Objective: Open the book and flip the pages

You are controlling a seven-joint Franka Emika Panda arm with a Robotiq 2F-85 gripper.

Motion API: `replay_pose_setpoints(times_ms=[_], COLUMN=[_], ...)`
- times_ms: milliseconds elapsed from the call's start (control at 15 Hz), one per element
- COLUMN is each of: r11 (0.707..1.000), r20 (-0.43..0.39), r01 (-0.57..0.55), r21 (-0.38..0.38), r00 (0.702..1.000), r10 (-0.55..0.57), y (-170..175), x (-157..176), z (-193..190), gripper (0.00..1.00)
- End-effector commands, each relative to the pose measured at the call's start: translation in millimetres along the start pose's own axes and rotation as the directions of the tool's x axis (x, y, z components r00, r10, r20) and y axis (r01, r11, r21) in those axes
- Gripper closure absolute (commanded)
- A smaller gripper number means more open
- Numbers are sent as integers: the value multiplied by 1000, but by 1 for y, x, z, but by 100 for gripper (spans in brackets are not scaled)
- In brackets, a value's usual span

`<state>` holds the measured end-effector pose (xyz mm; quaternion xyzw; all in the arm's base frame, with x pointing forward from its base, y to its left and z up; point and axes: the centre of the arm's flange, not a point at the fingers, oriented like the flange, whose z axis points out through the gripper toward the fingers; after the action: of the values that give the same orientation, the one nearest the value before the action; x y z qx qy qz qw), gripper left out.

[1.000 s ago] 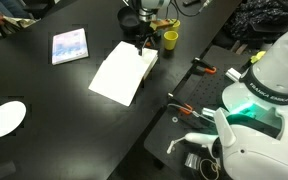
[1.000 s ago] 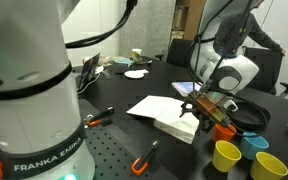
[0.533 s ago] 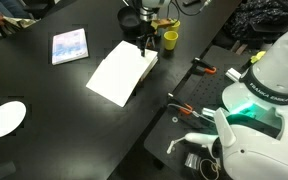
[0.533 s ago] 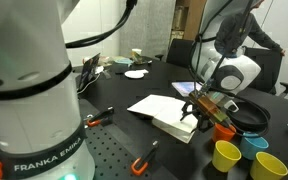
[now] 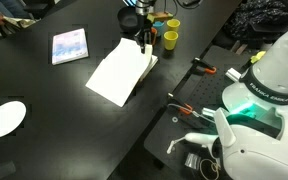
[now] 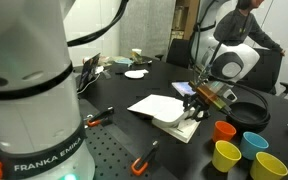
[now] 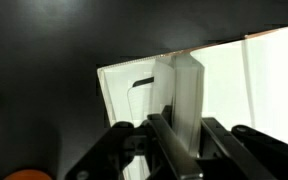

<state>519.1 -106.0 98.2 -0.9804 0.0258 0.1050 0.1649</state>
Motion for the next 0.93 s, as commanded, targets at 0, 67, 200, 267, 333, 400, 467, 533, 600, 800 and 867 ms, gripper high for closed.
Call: replay_pose_setpoints(times_ms=[0,67,200,267,333,400,467,533,600,800,867], r11=[1000,999,998,996,993,990,986,982,975,949,938], r20=[18,18,20,19,13,10,10,15,16,28,31], r01=[8,19,56,89,115,134,159,179,208,283,305], r21=[-23,-31,-22,-23,-31,-41,-55,-62,-75,-138,-161], r00=[1000,1000,998,996,993,991,987,984,978,959,952], r10=[-7,-18,-55,-89,-115,-133,-159,-178,-208,-282,-305], y=[-36,-44,-60,-70,-81,-91,-103,-114,-127,-163,-175], x=[-16,-18,-23,-27,-30,-32,-35,-37,-39,-45,-47], z=[-26,-30,-35,-36,-36,-36,-35,-36,-36,-27,-25], gripper=[95,95,95,95,95,95,94,93,93,92,91])
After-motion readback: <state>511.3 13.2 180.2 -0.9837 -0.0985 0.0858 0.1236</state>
